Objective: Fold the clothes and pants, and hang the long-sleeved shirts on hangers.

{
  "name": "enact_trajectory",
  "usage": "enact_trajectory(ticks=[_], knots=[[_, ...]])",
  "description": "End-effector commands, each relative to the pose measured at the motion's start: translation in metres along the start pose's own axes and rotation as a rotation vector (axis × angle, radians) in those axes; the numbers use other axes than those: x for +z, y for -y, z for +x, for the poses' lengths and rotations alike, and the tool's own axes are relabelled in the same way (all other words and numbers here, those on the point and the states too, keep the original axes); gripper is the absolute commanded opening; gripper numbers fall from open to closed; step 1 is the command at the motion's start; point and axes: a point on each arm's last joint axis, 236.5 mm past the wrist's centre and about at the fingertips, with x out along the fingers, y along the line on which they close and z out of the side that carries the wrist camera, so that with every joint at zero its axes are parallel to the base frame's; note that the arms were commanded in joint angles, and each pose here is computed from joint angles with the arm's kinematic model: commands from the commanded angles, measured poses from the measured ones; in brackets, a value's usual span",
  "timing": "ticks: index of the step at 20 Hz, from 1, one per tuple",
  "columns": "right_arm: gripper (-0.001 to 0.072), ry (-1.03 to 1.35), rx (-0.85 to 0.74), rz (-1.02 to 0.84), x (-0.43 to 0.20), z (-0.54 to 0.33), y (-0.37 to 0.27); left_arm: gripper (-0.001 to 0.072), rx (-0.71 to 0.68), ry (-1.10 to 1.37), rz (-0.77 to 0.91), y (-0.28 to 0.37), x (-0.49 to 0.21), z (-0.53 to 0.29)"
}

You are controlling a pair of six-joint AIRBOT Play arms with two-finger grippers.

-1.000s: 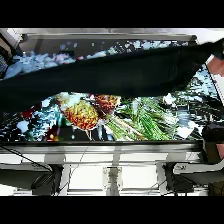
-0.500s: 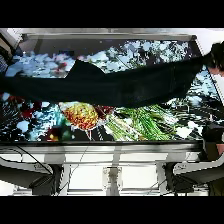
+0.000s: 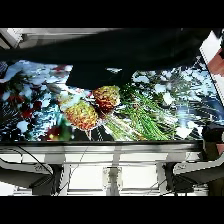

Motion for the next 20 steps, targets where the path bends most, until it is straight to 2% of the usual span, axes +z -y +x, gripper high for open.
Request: enact_trajectory(ticks=[1, 3, 4, 8, 13, 17, 20], knots=[[0.0020, -0.300, -0.385, -0.022, -0.070, -0.026, 0.102, 0.0032, 0.141, -0.264, 0.199, -0.047, -0.064, 0.003], [0.0020, -0.458, -0.573, 0.009, -0.105, -0.056, 0.148, 0.0032, 0.129, -0.354, 0.157, -0.060, -0.098, 0.014], [0.0020, -0.510, -0.613, 0.026, -0.119, -0.065, 0.160, 0.0032, 0.132, -0.397, 0.162, -0.067, -0.116, 0.018], [0.0020, -0.597, -0.626, 0.090, -0.166, -0.066, 0.182, 0.0031, 0.146, -0.544, 0.179, -0.091, -0.191, 0.024], [0.0020, -0.755, -0.763, 0.143, -0.248, -0.107, 0.223, 0.0032, 0.325, -0.590, 0.232, -0.142, -0.256, -0.005], [0.0021, -0.778, -0.791, 0.262, -0.300, -0.149, 0.243, 0.0033, 0.340, -0.606, 0.212, -0.158, -0.294, -0.028], [0.0021, -0.752, -0.807, 0.332, -0.326, -0.174, 0.256, 0.0034, 0.298, -0.603, 0.149, -0.151, -0.310, -0.024]])
